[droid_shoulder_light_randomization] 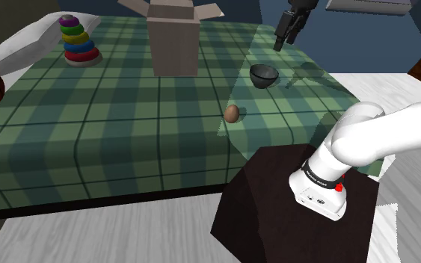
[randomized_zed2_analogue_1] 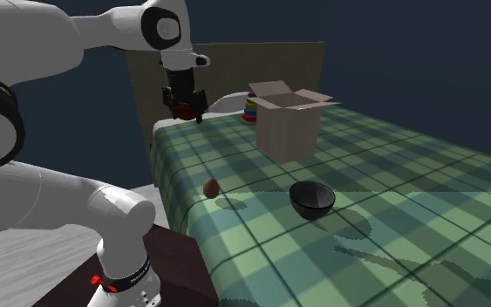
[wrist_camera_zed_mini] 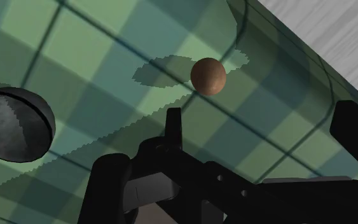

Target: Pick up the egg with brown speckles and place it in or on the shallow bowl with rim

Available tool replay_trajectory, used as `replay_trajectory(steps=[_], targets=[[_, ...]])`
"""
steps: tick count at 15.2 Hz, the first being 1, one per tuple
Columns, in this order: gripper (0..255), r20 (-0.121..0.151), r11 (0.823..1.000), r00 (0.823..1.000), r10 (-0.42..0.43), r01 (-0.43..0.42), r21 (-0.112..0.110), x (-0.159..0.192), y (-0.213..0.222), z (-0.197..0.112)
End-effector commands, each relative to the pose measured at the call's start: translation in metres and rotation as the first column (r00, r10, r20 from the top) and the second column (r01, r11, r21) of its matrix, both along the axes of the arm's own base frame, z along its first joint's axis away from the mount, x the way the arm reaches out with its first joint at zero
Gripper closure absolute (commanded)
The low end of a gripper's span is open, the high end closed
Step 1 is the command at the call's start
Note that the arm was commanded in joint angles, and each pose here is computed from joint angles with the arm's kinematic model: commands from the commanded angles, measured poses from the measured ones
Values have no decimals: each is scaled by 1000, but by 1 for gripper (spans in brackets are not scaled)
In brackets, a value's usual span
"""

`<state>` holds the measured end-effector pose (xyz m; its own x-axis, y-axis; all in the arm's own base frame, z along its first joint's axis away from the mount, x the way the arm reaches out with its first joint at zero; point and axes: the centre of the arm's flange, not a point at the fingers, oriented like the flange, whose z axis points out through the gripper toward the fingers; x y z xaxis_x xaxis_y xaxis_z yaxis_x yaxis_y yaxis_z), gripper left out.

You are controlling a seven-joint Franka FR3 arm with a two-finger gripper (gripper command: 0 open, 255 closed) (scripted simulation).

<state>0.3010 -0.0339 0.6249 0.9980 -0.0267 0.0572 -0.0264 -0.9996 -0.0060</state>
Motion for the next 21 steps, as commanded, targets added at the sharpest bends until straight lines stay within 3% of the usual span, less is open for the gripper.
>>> replay_trajectory(steps=[1,11,21], targets=[[0,0,1000,1000,0,0,0,0,0,0],[0,108,998,993,48,-43,-44,18,13,-129],[0,212,992,972,99,-81,-92,49,23,-256]])
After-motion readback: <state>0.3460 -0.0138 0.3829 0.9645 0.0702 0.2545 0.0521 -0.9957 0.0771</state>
